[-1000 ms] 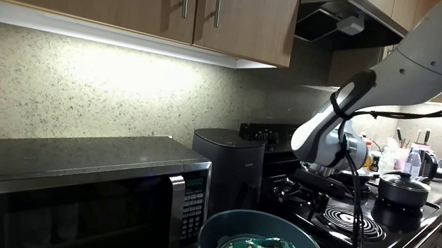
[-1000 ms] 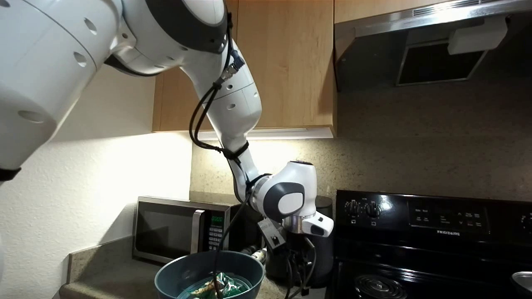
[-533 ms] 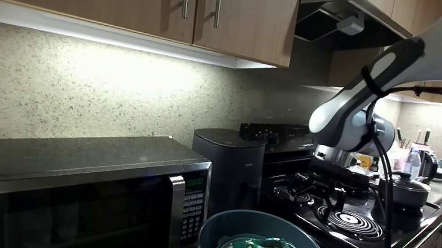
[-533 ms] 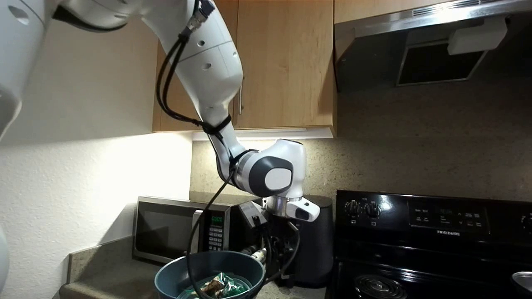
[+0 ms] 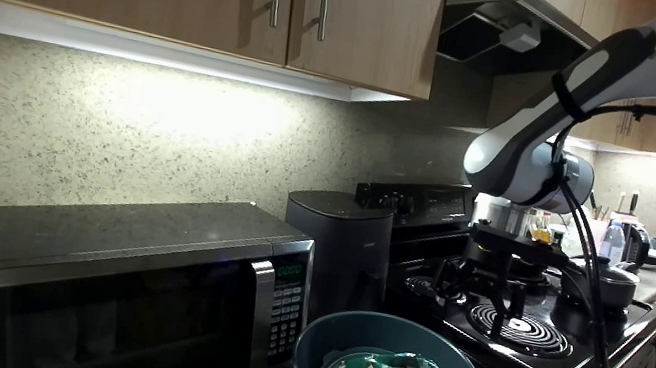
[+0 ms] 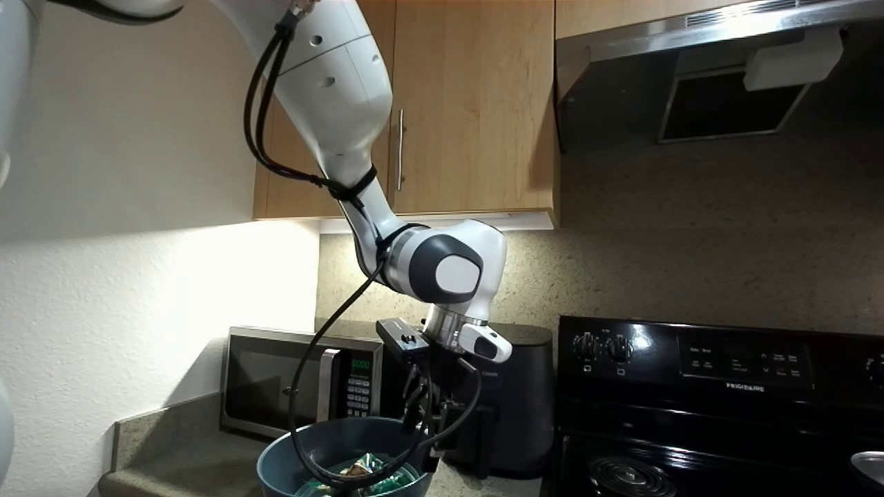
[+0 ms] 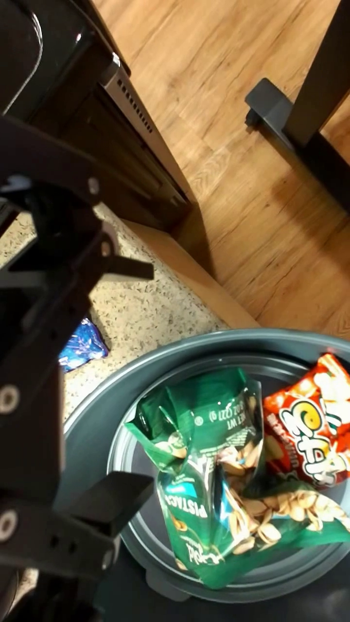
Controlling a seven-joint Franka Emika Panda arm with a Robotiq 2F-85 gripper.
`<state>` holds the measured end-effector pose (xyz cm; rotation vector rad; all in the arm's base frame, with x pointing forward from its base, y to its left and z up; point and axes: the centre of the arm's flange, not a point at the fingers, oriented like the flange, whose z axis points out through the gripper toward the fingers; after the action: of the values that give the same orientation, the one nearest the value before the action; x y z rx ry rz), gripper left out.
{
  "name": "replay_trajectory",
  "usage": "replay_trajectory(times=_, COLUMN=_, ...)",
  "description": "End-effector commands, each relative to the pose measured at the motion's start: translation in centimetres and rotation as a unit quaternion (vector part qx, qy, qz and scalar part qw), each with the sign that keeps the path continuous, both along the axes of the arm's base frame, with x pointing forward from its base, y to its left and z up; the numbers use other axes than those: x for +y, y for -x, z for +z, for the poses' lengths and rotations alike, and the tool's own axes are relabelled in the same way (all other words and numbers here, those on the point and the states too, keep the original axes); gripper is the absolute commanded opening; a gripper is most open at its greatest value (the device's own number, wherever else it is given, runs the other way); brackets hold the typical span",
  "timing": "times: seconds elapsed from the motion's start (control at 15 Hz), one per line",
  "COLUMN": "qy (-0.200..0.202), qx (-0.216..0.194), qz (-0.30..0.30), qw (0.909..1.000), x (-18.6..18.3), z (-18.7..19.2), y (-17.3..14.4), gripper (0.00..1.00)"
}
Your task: Put the blue packet into the bowl
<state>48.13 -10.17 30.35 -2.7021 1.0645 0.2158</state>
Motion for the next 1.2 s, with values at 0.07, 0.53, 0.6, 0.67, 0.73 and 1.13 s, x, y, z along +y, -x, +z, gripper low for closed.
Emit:
replay_trajectory(times=0.07, qy=0.013, qx=0.006, qz=0.031, qw=0.9994, x=1.4, z=-2.9, y=-1.4, gripper=1.00)
replay_trajectory(times=0.53, qy=0.030, qx=0.043, qz=0.052, qw=0.9973, x=2.6, z=-7.8, y=-2.7, gripper=0.39)
replay_trajectory(times=0.6, qy=0.031, qx=0.045, qz=0.054, qw=0.9970, x=2.6, z=-8.1, y=-2.9, gripper=0.34)
replay_trajectory(times=0.67, qy=0.032, qx=0.046, qz=0.055, qw=0.9969, x=2.7, z=-8.3, y=-3.2, gripper=0.27)
replay_trajectory(times=0.73, qy=0.033, qx=0.046, qz=0.059, qw=0.9966, x=3.0, z=-8.3, y=-3.5, gripper=0.21)
replay_trajectory(times=1.13, qy=0.052, qx=0.044, qz=0.103, qw=0.9923, x=5.2, z=-8.1, y=-4.6, gripper=0.09)
